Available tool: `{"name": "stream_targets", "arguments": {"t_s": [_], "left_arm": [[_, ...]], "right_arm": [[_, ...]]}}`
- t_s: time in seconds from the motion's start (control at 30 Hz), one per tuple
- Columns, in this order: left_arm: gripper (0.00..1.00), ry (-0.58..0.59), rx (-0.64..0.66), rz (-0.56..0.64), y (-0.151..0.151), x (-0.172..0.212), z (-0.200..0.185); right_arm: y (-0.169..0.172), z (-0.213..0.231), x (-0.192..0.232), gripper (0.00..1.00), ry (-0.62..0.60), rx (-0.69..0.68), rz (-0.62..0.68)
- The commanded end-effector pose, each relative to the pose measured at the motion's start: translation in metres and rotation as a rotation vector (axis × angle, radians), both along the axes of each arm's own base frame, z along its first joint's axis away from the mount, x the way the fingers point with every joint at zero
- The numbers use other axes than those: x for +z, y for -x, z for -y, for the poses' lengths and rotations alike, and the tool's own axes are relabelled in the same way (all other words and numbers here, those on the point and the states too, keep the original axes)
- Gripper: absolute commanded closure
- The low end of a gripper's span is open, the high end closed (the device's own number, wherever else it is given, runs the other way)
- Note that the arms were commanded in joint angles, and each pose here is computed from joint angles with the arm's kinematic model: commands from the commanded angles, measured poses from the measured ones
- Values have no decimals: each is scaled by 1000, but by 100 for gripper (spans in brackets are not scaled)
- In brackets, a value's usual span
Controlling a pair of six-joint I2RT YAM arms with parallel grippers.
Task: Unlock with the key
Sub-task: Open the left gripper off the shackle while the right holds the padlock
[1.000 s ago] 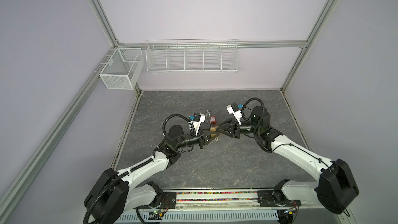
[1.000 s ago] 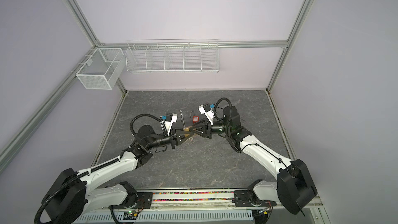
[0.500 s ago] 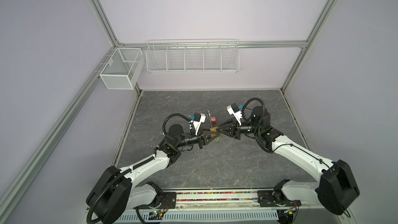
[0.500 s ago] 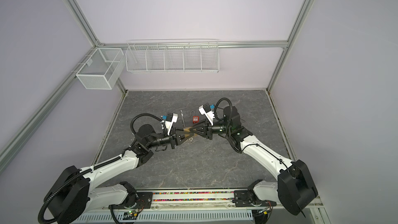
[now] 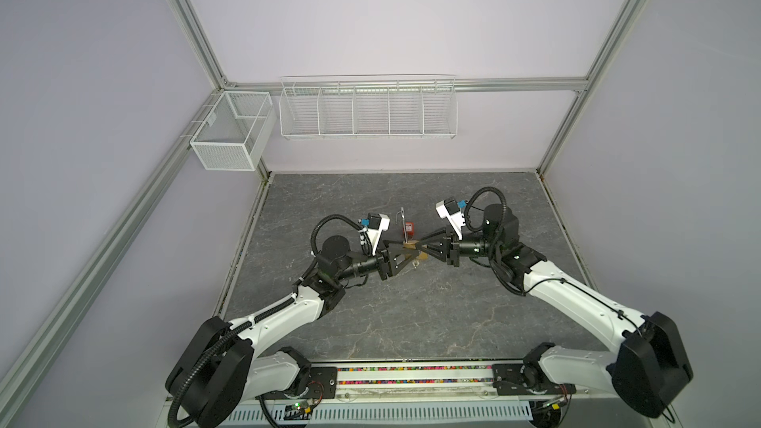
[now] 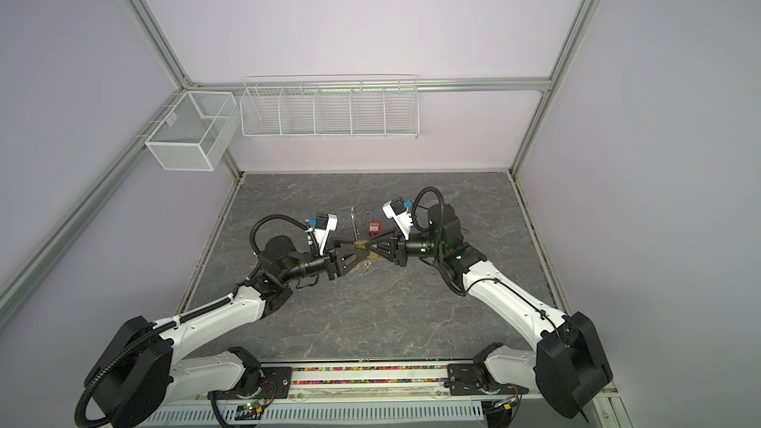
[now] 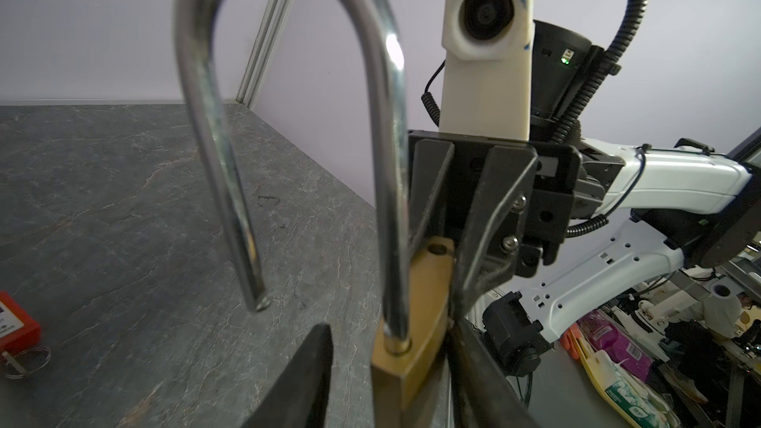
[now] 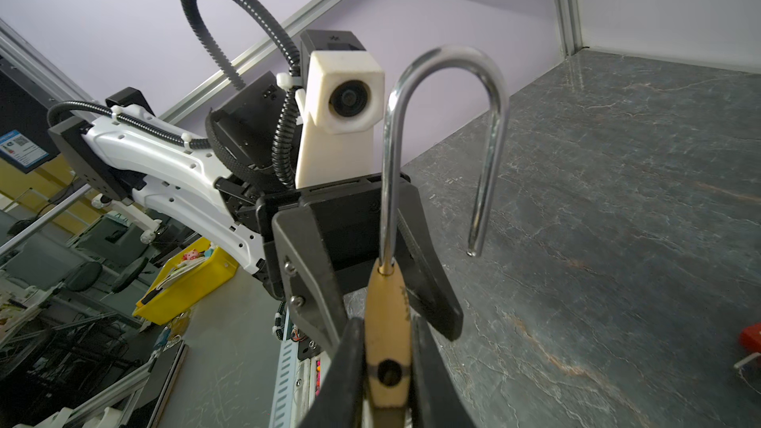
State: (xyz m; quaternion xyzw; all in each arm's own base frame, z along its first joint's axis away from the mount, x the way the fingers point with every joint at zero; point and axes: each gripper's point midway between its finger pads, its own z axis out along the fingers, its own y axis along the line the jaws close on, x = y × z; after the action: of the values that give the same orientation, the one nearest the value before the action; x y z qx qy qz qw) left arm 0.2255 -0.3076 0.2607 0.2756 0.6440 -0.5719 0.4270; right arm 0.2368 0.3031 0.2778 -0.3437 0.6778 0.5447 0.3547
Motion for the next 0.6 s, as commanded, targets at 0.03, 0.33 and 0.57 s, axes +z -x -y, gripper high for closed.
{"name": "stream_targets", "arguments": {"t_s": [0.03, 0.33, 0.57], "left_arm": [[51, 5, 64, 62, -8, 16, -8], [54, -84, 354, 33, -38, 3, -56], [56, -80, 319, 3, -57, -1, -38]], "right_arm": [[-8, 9, 7, 93, 27, -68, 56], [3, 18, 10, 93, 52, -48, 68], [13, 18, 13, 93, 43, -7, 61]]}}
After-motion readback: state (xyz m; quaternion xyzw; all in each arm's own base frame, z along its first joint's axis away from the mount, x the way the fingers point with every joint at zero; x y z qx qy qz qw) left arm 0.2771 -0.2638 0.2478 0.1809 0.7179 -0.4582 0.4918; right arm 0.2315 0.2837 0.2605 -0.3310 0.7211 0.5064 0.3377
